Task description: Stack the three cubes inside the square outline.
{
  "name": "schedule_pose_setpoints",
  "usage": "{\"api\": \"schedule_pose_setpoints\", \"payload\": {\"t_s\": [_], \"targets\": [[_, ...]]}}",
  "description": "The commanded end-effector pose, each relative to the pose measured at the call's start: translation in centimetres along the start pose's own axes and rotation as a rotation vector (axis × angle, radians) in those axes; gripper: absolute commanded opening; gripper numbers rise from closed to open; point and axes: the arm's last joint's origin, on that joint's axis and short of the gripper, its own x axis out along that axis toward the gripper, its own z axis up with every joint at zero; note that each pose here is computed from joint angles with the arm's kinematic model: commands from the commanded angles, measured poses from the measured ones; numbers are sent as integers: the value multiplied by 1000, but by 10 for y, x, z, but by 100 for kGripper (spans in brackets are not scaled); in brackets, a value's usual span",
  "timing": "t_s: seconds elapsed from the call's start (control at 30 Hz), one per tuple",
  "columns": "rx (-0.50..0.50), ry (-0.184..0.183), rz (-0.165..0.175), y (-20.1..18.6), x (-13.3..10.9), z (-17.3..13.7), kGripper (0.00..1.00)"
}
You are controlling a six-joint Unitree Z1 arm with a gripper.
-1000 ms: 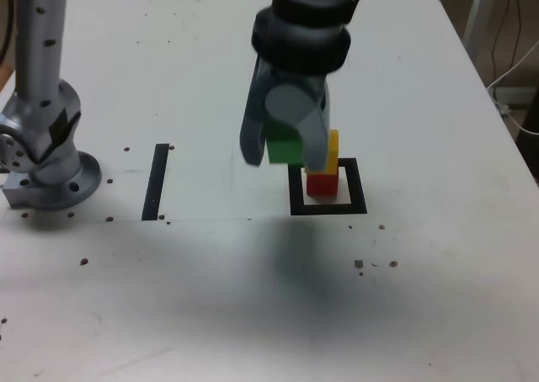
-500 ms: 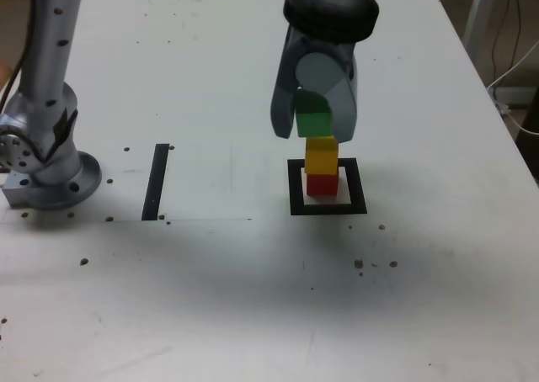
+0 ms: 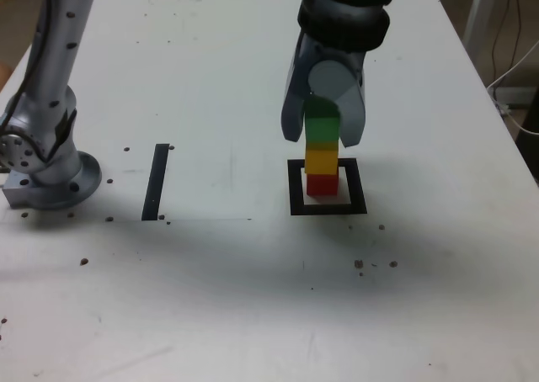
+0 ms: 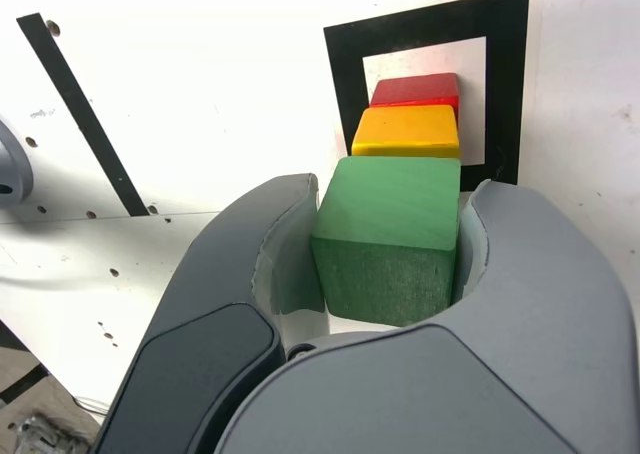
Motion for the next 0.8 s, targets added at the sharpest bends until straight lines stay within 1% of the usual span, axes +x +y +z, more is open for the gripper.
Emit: {"api": "schedule_pose_setpoints", "payload": {"t_s": [0.0, 0.27, 0.3, 0.33, 0.37, 0.4, 0.53, 0.57, 0.6, 0.63, 0.77], "targets": [[0, 16, -4, 1, 1, 1, 21], [0, 26, -12, 1, 4, 2, 21], [0, 27, -12, 1, 4, 2, 22], [1, 29, -13, 0, 5, 2, 25], [1, 30, -13, 0, 5, 2, 31], [2, 32, -14, 0, 6, 2, 40], [3, 41, -16, 0, 8, 2, 84], [3, 43, -17, 0, 8, 2, 92], [3, 45, -17, 0, 9, 2, 96], [3, 46, -17, 0, 9, 2, 98], [3, 47, -17, 0, 9, 1, 99]]}}
